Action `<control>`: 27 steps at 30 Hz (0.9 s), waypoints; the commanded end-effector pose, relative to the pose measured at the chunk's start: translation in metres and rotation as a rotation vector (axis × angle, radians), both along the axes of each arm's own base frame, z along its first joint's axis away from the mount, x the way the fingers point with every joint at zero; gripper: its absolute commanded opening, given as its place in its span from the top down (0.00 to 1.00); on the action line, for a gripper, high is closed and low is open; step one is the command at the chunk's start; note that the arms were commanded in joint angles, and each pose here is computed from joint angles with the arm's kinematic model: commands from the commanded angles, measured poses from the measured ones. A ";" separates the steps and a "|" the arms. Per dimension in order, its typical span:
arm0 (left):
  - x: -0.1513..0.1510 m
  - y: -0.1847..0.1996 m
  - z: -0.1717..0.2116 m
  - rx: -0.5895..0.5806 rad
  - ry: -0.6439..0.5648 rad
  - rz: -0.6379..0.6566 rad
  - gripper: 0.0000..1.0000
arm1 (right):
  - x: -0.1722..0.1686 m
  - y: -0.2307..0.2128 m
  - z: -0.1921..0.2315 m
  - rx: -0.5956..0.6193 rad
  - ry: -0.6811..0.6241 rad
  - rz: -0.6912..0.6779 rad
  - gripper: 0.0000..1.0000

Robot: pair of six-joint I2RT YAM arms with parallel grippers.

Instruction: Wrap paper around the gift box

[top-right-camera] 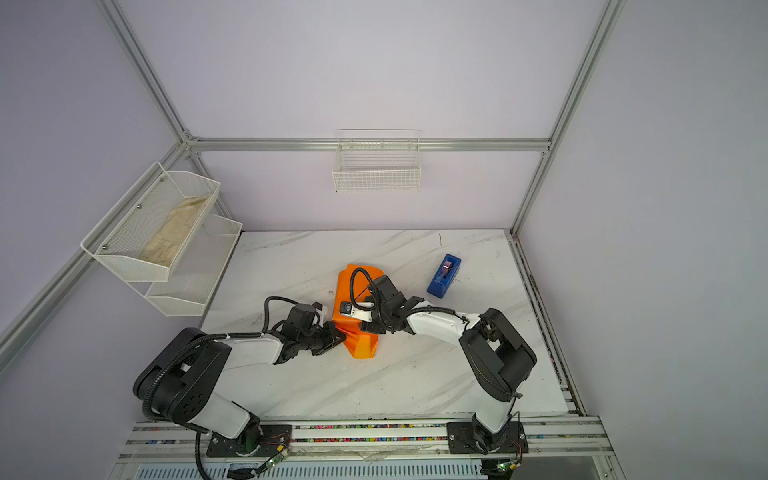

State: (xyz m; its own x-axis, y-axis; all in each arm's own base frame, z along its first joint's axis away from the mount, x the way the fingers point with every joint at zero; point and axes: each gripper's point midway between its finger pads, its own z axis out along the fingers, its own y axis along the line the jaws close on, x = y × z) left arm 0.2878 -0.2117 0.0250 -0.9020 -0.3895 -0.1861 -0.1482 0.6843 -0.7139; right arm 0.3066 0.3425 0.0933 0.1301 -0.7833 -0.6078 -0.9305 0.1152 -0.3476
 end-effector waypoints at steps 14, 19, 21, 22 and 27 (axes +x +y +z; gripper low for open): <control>0.017 -0.013 0.015 -0.125 -0.058 0.034 1.00 | -0.016 -0.014 -0.021 -0.068 0.077 0.009 0.41; 0.017 -0.016 0.007 -0.135 -0.039 0.036 1.00 | -0.016 -0.014 -0.022 -0.070 0.079 0.010 0.41; 0.012 -0.016 0.000 -0.127 -0.018 0.041 1.00 | -0.017 -0.014 -0.023 -0.071 0.080 0.010 0.41; 0.010 -0.016 -0.004 -0.121 -0.008 0.042 1.00 | -0.016 -0.013 -0.023 -0.070 0.079 0.010 0.41; -0.001 -0.012 -0.020 -0.108 0.040 0.054 1.00 | -0.017 -0.014 -0.024 -0.075 0.082 0.011 0.41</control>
